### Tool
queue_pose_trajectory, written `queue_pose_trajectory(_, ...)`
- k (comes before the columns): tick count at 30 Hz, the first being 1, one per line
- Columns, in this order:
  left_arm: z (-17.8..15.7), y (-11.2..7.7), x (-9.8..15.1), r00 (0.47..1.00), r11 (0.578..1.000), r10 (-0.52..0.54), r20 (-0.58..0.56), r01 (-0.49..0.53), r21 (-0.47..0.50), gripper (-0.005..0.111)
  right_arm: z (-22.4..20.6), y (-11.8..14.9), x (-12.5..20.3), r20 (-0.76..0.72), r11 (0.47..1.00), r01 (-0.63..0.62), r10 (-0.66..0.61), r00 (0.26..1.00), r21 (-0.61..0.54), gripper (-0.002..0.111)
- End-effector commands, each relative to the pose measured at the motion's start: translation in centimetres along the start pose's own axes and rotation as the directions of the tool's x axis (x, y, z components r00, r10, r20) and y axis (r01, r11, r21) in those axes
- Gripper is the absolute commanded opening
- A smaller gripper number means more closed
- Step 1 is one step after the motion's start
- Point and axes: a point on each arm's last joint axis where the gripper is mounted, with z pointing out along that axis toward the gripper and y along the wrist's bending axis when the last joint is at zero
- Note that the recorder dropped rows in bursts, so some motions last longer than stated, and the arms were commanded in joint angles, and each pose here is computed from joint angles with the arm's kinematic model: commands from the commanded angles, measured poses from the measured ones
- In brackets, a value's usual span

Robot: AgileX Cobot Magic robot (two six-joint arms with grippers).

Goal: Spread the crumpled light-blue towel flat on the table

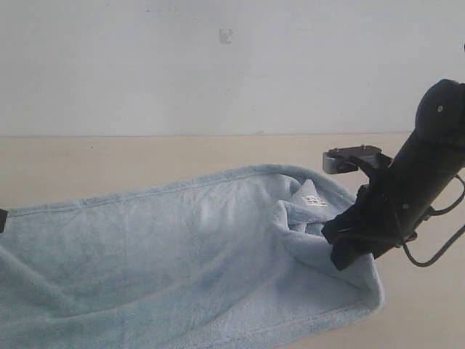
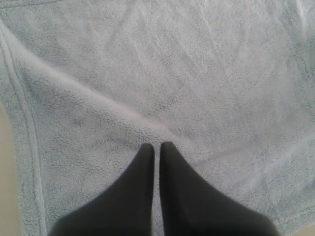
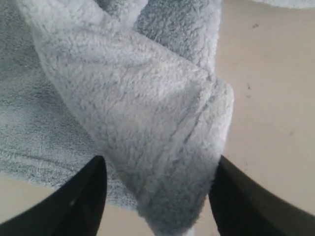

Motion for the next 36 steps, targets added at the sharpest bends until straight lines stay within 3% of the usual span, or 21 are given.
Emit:
queue_pose_trajectory(1, -0.3, -0.1, -0.2, 1.0, 1.0, 0.004, 0.025, -0.004, 0.007, 0.004, 1.1, -0.2, -0.4, 0.031, 0.998, -0.041, 0.043, 0.999, -0.053, 0.055)
queue_pose_trajectory(3, -0.3, -0.1, -0.2, 1.0, 1.0, 0.004, 0.025, -0.004, 0.007, 0.004, 1.1, -0.1, -0.7, 0.074, 0.997, -0.042, 0.047, 0.996, -0.068, 0.044)
queue_pose_trajectory(5, -0.3, -0.1, -0.2, 1.0, 1.0, 0.007, 0.025, -0.007, 0.007, 0.004, 0.7, -0.4, -1.0, 0.114, 0.999, -0.042, 0.045, 0.992, -0.028, 0.021)
queue_pose_trajectory(7, -0.3, -0.2, -0.2, 1.0, 1.0, 0.011, 0.024, -0.011, 0.007, 0.004, 0.1, -1.3, -1.0, 0.134, 0.993, -0.118, 0.114, 0.984, 0.023, 0.0)
queue_pose_trajectory(14, -0.3, -0.2, -0.3, 0.999, 1.0, 0.01, 0.033, -0.01, 0.008, 0.004, -1.9, -4.6, 4.5, 0.02, 0.95, -0.22, 0.221, 0.975, 0.222, 0.003)
queue_pose_trajectory(18, -0.3, -0.2, -0.3, 0.999, 1.0, 0.011, 0.033, -0.011, 0.009, 0.004, -3.8, -4.6, 8.1, 0.063, 0.917, -0.287, 0.281, 0.958, 0.278, 0.003)
queue_pose_trajectory(23, -0.3, -0.2, -0.3, 0.999, 1.0, 0.007, 0.035, -0.007, 0.014, 0.004, -7.6, -3.8, 11.0, 0.165, 0.839, -0.378, 0.34, 0.926, 0.392, 0.003)
queue_pose_trajectory(25, -0.3, -0.3, -0.3, 0.999, 1.0, 0.0, 0.036, 0.0, 0.019, 0.004, -8.3, -3.3, 11.8, 0.133, 0.842, -0.361, 0.337, 0.932, 0.401, 0.006)
queue_pose_trajectory(27, -0.3, -0.4, -0.4, 0.999, 1.0, -0.001, 0.043, -0.001, 0.032, 0.004, -8.4, -2.9, 12.2, 0.078, 0.86, -0.34, 0.336, 0.939, 0.38, 0.019)
queue_pose_trajectory(29, -0.3, -0.5, -0.4, 0.999, 0.999, 0.007, 0.047, -0.009, 0.048, 0.004, -8.2, -2.4, 12.3, 0.04, 0.888, -0.32, 0.325, 0.945, 0.331, 0.042)
queue_pose_trajectory(30, -0.4, -0.6, -0.4, 0.999, 0.998, 0.006, 0.048, -0.009, 0.059, 0.004, -8.1, -2.1, 12.3, 0.03, 0.898, -0.318, 0.325, 0.945, 0.305, 0.058)
queue_pose_trajectory(32, -0.4, -0.7, -0.4, 0.999, 0.998, 0.018, 0.046, -0.021, 0.064, 0.004, -8.1, -2.2, 12.3, 0.057, 0.876, -0.37, 0.371, 0.927, 0.309, 0.087)
queue_pose_trajectory(34, -0.4, -0.7, -0.4, 0.999, 0.998, 0.015, 0.046, -0.018, 0.067, 0.004, -8.7, -2.7, 12.3, 0.115, 0.84, -0.398, 0.383, 0.916, 0.37, 0.081)
queue_pose_trajectory(36, -0.4, -0.7, -0.4, 0.999, 0.998, 0.012, 0.046, -0.015, 0.069, 0.004, -9.2, -3.2, 11.9, 0.179, 0.83, -0.382, 0.338, 0.924, 0.406, 0.067)
